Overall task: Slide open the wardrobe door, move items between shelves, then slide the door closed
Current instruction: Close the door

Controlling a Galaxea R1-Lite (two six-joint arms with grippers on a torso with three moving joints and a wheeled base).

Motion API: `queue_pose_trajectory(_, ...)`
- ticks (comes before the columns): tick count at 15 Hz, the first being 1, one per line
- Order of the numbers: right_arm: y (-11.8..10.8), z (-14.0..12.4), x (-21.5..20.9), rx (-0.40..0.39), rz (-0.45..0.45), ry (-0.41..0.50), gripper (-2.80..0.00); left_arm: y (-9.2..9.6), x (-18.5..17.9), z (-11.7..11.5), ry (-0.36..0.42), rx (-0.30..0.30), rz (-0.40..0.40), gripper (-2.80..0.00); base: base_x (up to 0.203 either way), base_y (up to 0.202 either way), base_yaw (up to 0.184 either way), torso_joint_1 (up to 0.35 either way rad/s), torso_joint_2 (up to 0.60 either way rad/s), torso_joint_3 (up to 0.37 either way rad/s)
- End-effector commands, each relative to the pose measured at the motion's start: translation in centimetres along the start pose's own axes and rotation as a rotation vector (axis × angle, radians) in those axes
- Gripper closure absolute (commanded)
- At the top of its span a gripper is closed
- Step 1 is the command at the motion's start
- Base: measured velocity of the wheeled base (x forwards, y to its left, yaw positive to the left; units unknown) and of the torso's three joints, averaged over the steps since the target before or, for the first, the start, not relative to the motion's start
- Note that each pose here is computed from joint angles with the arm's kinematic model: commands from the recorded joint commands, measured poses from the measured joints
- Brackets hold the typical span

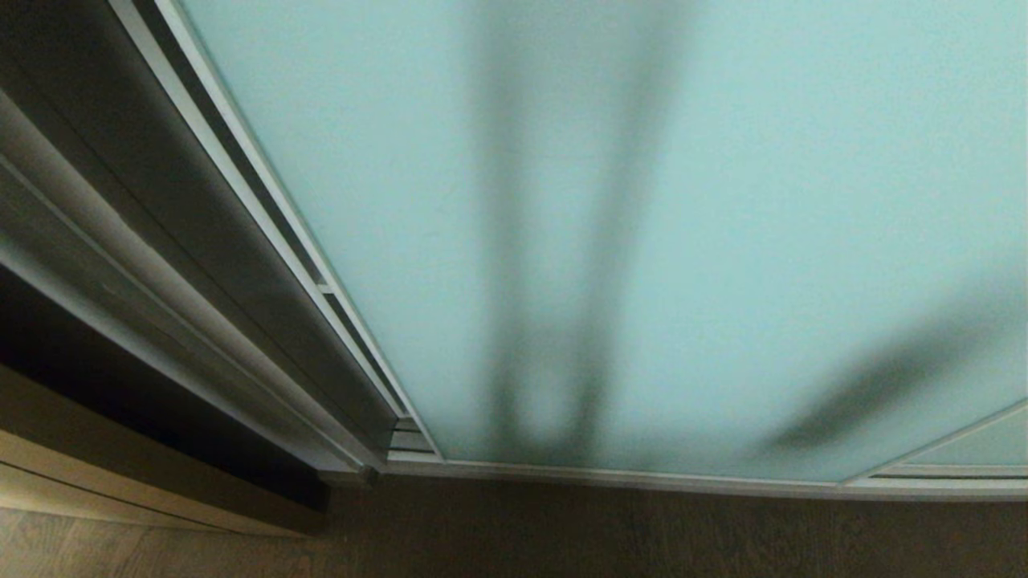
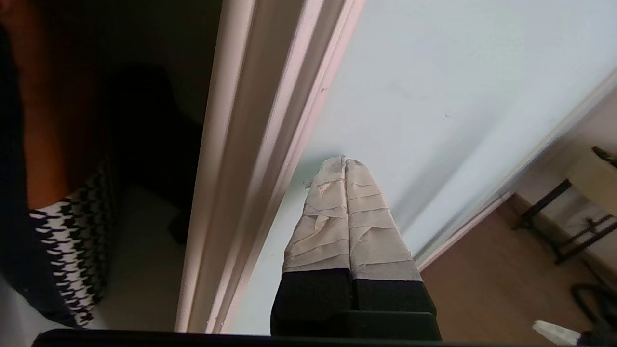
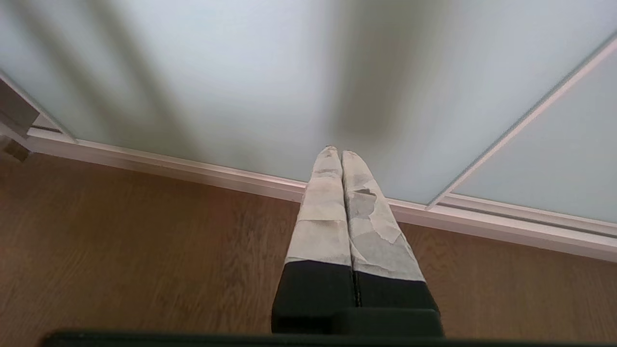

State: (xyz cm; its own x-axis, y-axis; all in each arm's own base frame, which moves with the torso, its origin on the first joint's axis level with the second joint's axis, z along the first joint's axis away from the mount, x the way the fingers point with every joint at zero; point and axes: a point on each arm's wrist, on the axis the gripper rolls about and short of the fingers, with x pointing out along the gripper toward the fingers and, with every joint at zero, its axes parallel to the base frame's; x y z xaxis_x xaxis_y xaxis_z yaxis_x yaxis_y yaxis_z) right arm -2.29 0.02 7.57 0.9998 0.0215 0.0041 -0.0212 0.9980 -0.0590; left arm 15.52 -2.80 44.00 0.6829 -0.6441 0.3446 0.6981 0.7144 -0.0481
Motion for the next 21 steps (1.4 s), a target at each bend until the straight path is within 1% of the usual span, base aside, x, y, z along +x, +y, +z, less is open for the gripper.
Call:
queue_pose_trajectory(1,0.0,0.0,0.0,-0.001,0.0,-0.002,0.0,-0.4,-0.2,1.1,-0.044,0.025,0.01,0.0,0.0,0.0,0.0,0.0,0.0,0.0)
queue_pose_trajectory(3,0.0,0.0,0.0,-0.001,0.0,-0.002,0.0,-1.3,-1.0,2.2,-0.079,0.046,0.021,0.0,0.0,0.0,0.0,0.0,0.0,0.0)
queue_pose_trajectory(6,0.0,0.0,0.0,-0.001,0.0,-0.002,0.0,-2.5,-2.4,3.0,-0.11,0.064,0.03,0.0,0.0,0.0,0.0,0.0,0.0,0.0)
queue_pose_trajectory(7,0.0,0.0,0.0,-0.001,0.0,-0.002,0.0,-2.6,-2.6,3.0,-0.11,0.065,0.037,0.0,0.0,0.0,0.0,0.0,0.0,0.0)
queue_pose_trajectory(9,0.0,0.0,0.0,-0.001,0.0,-0.002,0.0,-2.5,-2.7,3.2,-0.125,0.069,0.079,0.0,0.0,0.0,0.0,0.0,0.0,0.0)
queue_pose_trajectory(11,0.0,0.0,0.0,0.0,0.0,-0.001,0.0,-3.0,-3.2,3.5,-0.137,0.077,0.082,0.0,0.0,0.0,0.0,0.0,0.0,0.0)
queue_pose_trajectory(14,0.0,0.0,0.0,-0.001,0.0,-0.001,0.0,-3.8,-4.1,3.8,-0.124,0.089,0.097,0.0,0.0,0.0,0.0,0.0,0.0,0.0)
queue_pose_trajectory(17,0.0,0.0,0.0,-0.001,0.0,-0.001,0.0,-4.9,-5.4,4.4,-0.138,0.114,0.101,0.0,0.0,0.0,0.0,0.0,0.0,0.0)
queue_pose_trajectory(19,0.0,0.0,0.0,-0.001,0.0,-0.002,0.0,-4.9,-5.8,4.2,-0.12,0.12,0.147,0.0,0.0,0.0,0.0,0.0,0.0,0.0)
queue_pose_trajectory(21,0.0,0.0,0.0,-0.001,0.0,-0.002,0.0,-4.7,-5.9,4.2,-0.122,0.123,0.187,0.0,0.0,0.0,0.0,0.0,0.0,0.0)
